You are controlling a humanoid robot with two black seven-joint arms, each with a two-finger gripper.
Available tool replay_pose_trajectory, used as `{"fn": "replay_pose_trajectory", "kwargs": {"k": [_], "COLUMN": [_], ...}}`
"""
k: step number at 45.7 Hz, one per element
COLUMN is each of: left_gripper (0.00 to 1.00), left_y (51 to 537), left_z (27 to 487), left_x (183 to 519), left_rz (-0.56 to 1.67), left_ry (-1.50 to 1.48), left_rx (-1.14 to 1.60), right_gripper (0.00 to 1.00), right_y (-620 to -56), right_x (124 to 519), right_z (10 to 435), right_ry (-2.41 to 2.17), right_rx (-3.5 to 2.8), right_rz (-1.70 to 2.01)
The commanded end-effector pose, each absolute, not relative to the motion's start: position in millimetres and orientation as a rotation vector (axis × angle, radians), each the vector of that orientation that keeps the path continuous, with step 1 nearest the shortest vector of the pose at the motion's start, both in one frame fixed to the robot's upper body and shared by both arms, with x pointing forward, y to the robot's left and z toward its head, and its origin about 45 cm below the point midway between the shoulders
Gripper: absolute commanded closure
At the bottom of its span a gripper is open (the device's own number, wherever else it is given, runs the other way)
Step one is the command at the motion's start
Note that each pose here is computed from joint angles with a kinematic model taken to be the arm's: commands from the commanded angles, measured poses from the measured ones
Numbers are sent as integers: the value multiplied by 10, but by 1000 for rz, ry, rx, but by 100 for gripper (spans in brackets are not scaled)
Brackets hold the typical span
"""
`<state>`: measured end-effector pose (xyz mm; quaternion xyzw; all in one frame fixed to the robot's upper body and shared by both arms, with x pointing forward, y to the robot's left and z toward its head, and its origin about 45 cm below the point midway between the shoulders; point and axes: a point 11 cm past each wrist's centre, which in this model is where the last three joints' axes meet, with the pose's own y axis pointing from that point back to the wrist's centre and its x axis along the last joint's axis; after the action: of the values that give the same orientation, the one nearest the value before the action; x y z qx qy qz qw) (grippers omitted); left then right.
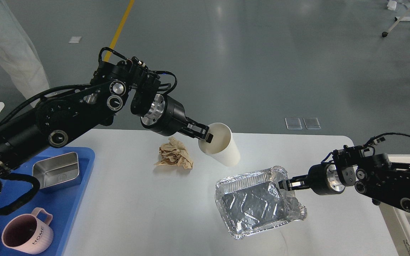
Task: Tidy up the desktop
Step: 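Lift the paper cup with the left gripper and carry it over the foil tray, then lower the paper cup into the foil tray and release it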
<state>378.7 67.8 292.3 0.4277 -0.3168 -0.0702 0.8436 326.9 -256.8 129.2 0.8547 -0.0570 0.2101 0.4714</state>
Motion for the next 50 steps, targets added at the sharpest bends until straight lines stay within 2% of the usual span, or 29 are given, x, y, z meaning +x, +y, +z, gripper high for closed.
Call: {"fn": "replay_pose_trajectory", "kwargs": {"k": [1, 12, 28, 50], "left_gripper": [92, 92, 92, 91], "left_y": [422, 28, -211, -186], "left_z": [2941, 3015, 2473, 2375], "left_x": [3722, 3605, 3287, 3367], "left_rz": [-200, -261, -413, -388], "left_ry": [-703, -749, -728, -691], "left_rx": [901, 872, 955, 980], "right_gripper": [100, 100, 100, 100], "right_y": [-2546, -2527, -2475, -2432], "right_x": [3279, 3310, 3441, 3455], "right_z": [1298, 1299, 1458, 1507], "right_ry": [-135, -137, -124, -113], "right_rx": [2093, 2091, 2086, 2092], "right_rz": [520, 526, 559, 570]}}
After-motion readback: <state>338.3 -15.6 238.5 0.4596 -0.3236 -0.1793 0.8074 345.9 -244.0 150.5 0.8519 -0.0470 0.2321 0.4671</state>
